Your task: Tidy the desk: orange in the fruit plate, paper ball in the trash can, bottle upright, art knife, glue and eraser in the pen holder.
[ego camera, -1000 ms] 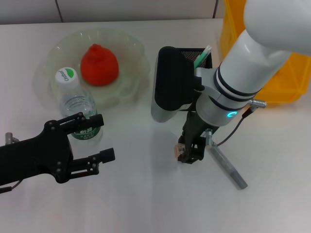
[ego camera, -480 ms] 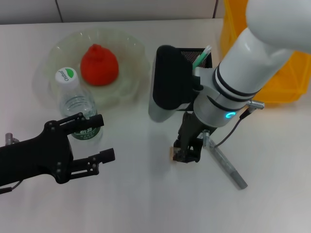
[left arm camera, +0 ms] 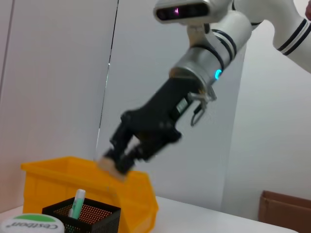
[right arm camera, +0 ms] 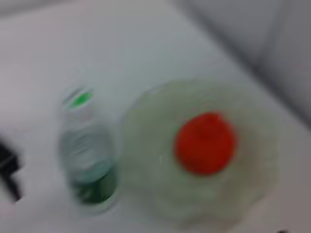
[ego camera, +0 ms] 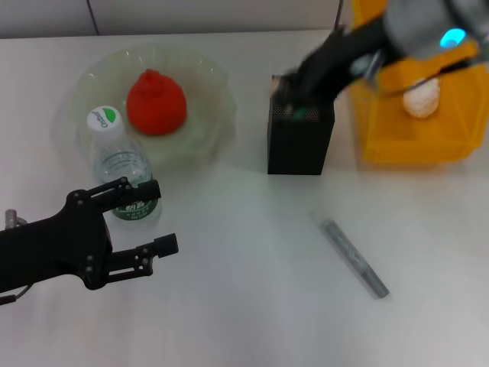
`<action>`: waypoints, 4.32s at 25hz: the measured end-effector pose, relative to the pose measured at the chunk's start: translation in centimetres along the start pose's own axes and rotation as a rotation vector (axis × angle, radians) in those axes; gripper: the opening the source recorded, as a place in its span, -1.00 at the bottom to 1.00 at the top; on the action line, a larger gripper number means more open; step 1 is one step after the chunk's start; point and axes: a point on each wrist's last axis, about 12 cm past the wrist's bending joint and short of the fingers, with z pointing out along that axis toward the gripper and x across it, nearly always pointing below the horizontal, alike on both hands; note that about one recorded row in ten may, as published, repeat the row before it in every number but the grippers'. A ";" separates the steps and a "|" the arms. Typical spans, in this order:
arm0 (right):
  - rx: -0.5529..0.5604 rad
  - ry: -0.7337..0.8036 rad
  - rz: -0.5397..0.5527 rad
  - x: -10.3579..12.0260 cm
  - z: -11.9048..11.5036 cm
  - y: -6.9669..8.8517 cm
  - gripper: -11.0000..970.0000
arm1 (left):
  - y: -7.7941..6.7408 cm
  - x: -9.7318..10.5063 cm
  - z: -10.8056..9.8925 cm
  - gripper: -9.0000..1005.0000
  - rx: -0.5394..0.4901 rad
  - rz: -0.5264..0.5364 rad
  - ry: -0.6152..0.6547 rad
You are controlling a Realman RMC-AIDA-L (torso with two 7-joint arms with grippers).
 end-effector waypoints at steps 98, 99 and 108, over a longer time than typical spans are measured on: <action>-0.121 0.558 0.060 7.6 9.3 3.3 -0.64 | 0.5 -0.2 0.8 0.60 0.009 0.015 0.014; -0.119 0.560 0.065 7.7 9.4 3.3 -0.64 | 0.5 -0.2 0.8 0.60 0.009 0.016 0.015; -0.116 0.569 0.054 8.0 9.8 3.4 -0.47 | 0.5 -0.1 0.7 0.60 0.005 0.019 0.014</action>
